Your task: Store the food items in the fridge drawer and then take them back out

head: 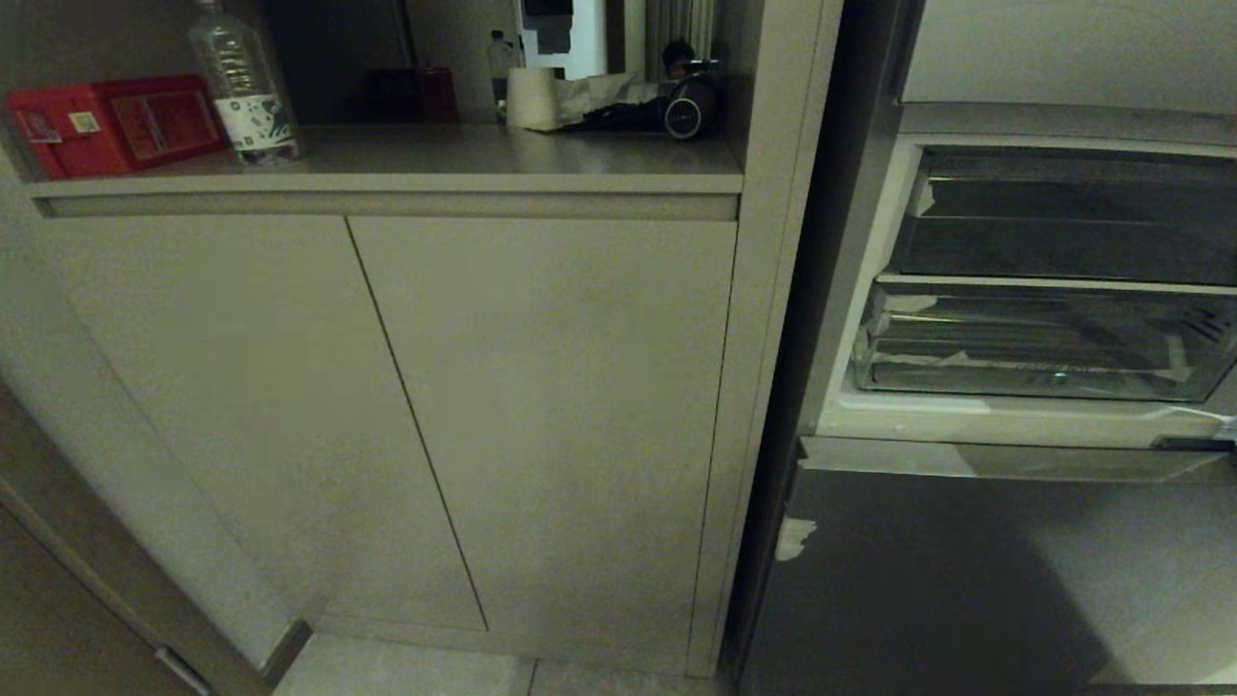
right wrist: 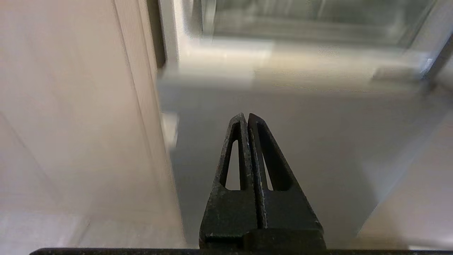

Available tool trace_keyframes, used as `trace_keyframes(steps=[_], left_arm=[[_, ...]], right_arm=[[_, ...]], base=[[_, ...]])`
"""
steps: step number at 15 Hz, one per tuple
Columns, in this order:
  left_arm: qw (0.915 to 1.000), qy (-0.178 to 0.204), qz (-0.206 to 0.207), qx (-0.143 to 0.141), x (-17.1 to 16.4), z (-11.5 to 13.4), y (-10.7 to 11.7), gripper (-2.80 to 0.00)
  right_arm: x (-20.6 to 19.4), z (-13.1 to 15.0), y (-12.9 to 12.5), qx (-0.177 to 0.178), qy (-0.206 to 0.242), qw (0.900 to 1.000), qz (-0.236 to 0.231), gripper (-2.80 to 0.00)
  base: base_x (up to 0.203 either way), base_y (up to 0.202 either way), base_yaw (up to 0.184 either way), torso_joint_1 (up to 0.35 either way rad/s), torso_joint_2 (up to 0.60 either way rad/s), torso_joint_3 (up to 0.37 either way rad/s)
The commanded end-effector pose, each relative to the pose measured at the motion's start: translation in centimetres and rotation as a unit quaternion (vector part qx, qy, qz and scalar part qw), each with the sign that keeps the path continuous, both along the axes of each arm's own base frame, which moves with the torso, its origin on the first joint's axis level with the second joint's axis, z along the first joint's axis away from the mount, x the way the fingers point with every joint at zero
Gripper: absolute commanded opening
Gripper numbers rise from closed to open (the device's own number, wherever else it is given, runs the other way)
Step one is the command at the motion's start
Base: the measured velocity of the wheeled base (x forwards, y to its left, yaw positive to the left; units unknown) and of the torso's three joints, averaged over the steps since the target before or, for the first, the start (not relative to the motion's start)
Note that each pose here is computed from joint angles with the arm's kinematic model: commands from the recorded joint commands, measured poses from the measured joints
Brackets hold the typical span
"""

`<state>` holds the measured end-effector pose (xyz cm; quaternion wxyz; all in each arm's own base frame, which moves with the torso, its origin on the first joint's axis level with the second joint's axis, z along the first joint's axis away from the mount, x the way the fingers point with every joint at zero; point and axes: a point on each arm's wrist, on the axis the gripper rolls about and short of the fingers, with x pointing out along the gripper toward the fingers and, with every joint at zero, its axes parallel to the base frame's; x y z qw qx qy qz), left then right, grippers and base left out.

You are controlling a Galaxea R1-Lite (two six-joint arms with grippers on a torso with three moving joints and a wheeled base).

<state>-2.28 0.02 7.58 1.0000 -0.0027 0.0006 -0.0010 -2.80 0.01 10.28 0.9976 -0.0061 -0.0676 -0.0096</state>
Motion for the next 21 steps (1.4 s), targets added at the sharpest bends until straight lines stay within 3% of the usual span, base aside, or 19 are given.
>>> trace_keyframes(steps=[1,5,9,12,16,21], left_arm=[[1.0000,0.000,0.000,0.000,0.0,0.0,0.0,-2.80],[1.0000,0.000,0.000,0.000,0.0,0.0,0.0,-2.80],[1.0000,0.000,0.000,0.000,0.0,0.0,0.0,-2.80],[1.0000,0.000,0.000,0.000,0.0,0.0,0.0,-2.80],[1.0000,0.000,0.000,0.000,0.0,0.0,0.0,-2.80],[1.0000,0.000,0.000,0.000,0.0,0.0,0.0,-2.80]], right_arm=[[0.6,3.4,0.0,0.002,0.015,1.000,0.003,0.00],[7.1,7.6,0.2,0.012,0.122,0.991,0.058,0.00],[16.1,7.9,0.3,0.027,0.172,0.979,0.103,0.00],[23.0,6.5,0.3,0.028,0.175,0.978,0.113,0.00],[30.4,4.4,0.2,0.024,0.151,0.983,0.101,0.00],[35.8,2.6,1.7,0.017,0.099,0.991,0.088,0.00]], base=[[0.000,0.000,0.000,0.000,0.00,0.000],[0.000,0.000,0.000,0.000,0.00,0.000],[0.000,0.000,0.000,0.000,0.00,0.000],[0.000,0.000,0.000,0.000,0.00,0.000],[0.000,0.000,0.000,0.000,0.00,0.000],[0.000,0.000,0.000,0.000,0.00,0.000]])
